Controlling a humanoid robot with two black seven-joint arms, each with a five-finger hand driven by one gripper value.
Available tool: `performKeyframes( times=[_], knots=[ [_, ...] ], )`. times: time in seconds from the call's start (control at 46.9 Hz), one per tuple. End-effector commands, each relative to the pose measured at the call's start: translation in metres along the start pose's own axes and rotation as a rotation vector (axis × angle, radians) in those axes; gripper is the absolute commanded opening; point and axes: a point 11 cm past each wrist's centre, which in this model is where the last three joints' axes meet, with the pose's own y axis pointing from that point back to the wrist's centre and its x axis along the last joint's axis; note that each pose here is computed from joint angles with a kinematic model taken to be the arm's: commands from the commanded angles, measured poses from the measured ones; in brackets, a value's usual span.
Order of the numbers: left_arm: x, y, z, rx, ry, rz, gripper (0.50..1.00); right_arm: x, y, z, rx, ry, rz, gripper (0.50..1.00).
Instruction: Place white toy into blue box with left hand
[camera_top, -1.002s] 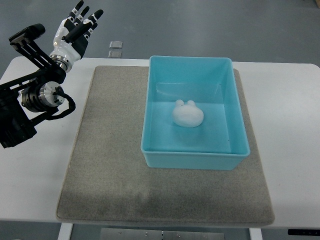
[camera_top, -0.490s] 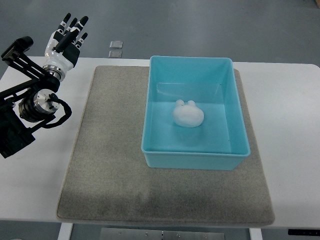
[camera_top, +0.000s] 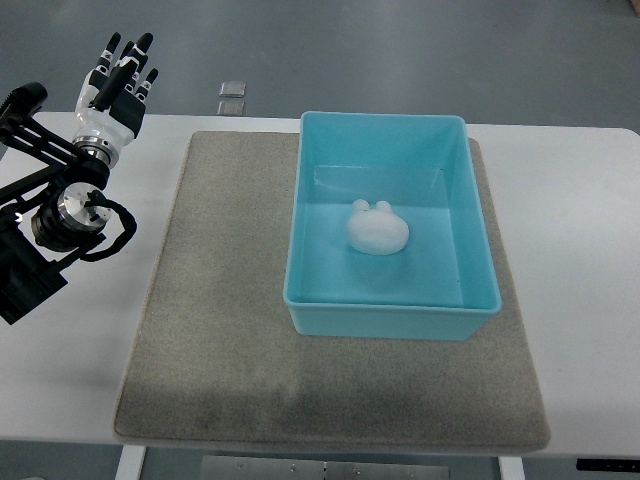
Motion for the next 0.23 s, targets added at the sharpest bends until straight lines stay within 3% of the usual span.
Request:
performKeyframes(
  times=[0.0, 0.213],
  knots=[
    [-0.0024, -0.0007, 0.0002, -0.004, 0.005, -0.004, 0.994, 0.0000, 0.0000, -0.0002, 0.001, -0.001, 0.000, 0.936],
    [-0.0035, -0.0016, 0.0025, -0.010, 0.006, -0.007, 0.994, -0.0042, -0.0004, 0.0002, 0.002, 0.004, -0.019, 0.936]
  ],
)
